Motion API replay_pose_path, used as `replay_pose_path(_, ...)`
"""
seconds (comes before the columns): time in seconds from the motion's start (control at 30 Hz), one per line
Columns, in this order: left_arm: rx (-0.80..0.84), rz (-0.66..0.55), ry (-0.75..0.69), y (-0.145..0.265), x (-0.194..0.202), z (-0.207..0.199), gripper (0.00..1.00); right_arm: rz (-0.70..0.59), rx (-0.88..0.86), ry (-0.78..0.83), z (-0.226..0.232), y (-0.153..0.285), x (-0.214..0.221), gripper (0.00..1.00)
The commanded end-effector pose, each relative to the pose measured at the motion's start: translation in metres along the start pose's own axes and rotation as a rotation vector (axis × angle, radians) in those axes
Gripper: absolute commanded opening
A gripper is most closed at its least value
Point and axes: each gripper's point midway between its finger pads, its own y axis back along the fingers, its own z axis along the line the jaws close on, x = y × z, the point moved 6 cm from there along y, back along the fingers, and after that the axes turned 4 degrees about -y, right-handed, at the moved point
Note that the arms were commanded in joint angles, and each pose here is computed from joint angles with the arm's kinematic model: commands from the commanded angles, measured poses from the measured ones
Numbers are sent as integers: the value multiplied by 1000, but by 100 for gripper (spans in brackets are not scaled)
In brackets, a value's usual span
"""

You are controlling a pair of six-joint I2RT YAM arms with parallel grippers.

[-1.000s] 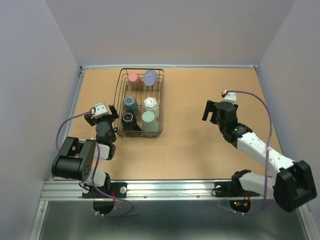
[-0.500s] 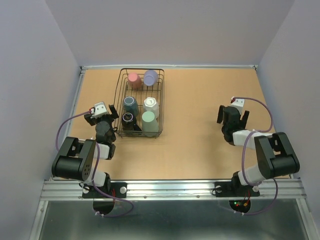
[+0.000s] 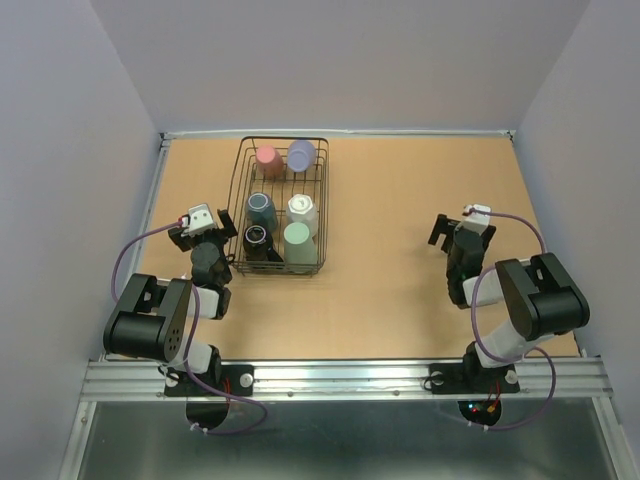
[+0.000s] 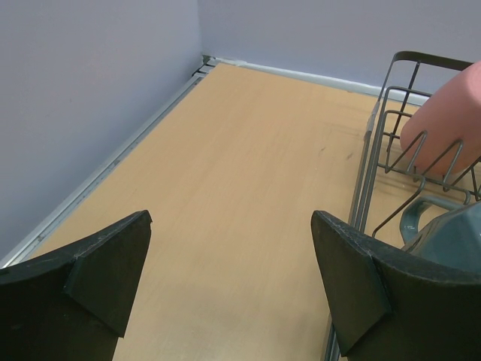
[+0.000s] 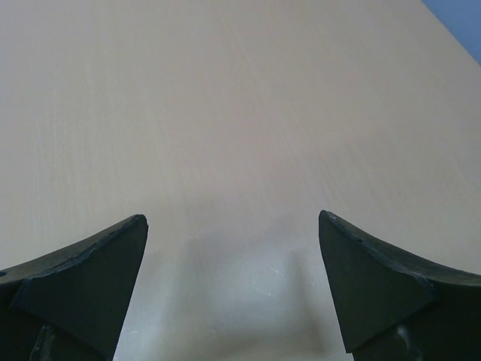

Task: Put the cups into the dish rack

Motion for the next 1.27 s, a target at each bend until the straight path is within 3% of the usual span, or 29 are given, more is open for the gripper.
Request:
replay_pose_path(0.0,-15,-157,66,-3,-30,2,99,-118,-90,-52,2,4,-21,100)
replay_pose_path(0.13,-15,-158,67,-3,-30,2,99,-140,-163,-75,-3,7,-10,100)
replay_pose_path(1.23,-16,-157,66,-3,-29,2,99,-153,-159,-77,-4,7,-15,100)
